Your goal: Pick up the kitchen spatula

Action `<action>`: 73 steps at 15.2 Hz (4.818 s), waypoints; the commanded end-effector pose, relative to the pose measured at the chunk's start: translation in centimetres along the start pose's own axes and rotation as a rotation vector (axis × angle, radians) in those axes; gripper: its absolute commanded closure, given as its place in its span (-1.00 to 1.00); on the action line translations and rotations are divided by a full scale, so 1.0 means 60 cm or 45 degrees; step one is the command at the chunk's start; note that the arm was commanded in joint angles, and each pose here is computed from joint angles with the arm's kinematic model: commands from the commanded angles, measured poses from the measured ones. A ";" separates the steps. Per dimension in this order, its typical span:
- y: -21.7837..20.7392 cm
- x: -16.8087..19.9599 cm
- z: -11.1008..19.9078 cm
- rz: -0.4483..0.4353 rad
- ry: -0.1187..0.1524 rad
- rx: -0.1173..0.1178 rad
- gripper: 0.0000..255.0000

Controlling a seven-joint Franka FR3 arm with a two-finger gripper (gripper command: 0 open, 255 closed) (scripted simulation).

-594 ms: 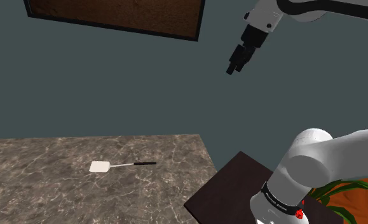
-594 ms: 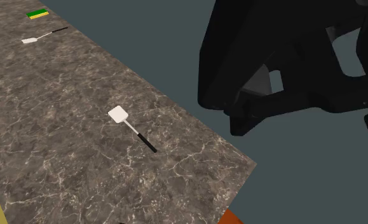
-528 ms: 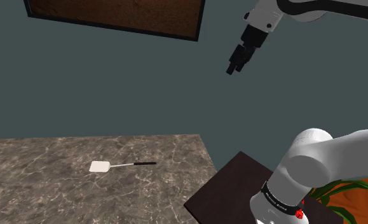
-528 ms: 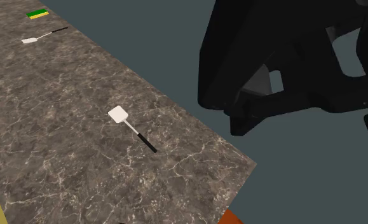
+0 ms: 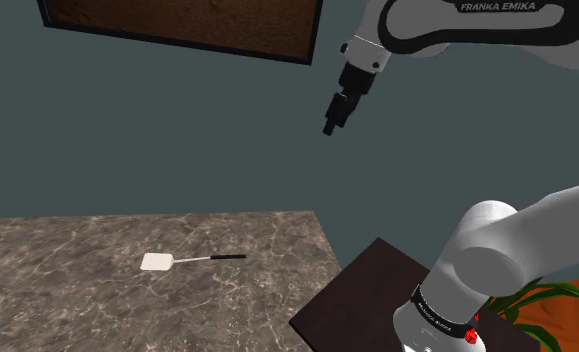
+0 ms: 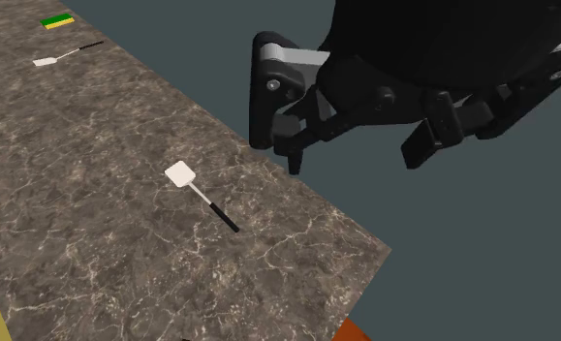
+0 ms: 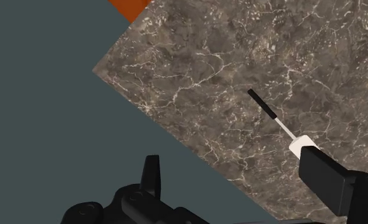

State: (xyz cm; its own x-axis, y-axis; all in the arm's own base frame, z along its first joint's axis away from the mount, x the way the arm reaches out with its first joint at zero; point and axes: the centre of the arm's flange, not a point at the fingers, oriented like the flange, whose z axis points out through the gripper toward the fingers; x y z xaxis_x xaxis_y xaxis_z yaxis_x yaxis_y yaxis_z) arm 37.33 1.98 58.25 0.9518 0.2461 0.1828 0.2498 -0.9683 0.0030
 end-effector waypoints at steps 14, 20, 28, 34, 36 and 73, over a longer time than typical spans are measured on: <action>-0.136 0.181 0.255 -0.363 -0.114 0.023 -1.00; -0.202 0.236 0.362 -0.507 -0.160 0.032 -1.00; -0.300 0.290 0.506 -0.700 -0.221 0.044 -1.00; -0.379 0.316 0.615 -0.844 -0.267 0.052 -1.00; -0.406 0.322 0.652 -0.893 -0.283 0.055 -1.00; -0.440 0.339 0.633 -0.953 -0.302 0.059 1.00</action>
State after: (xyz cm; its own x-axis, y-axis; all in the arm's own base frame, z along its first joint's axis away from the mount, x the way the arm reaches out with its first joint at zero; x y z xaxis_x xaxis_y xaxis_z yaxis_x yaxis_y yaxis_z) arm 56.81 34.34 24.09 0.5386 0.8400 -0.0660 0.8418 -0.5397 0.0007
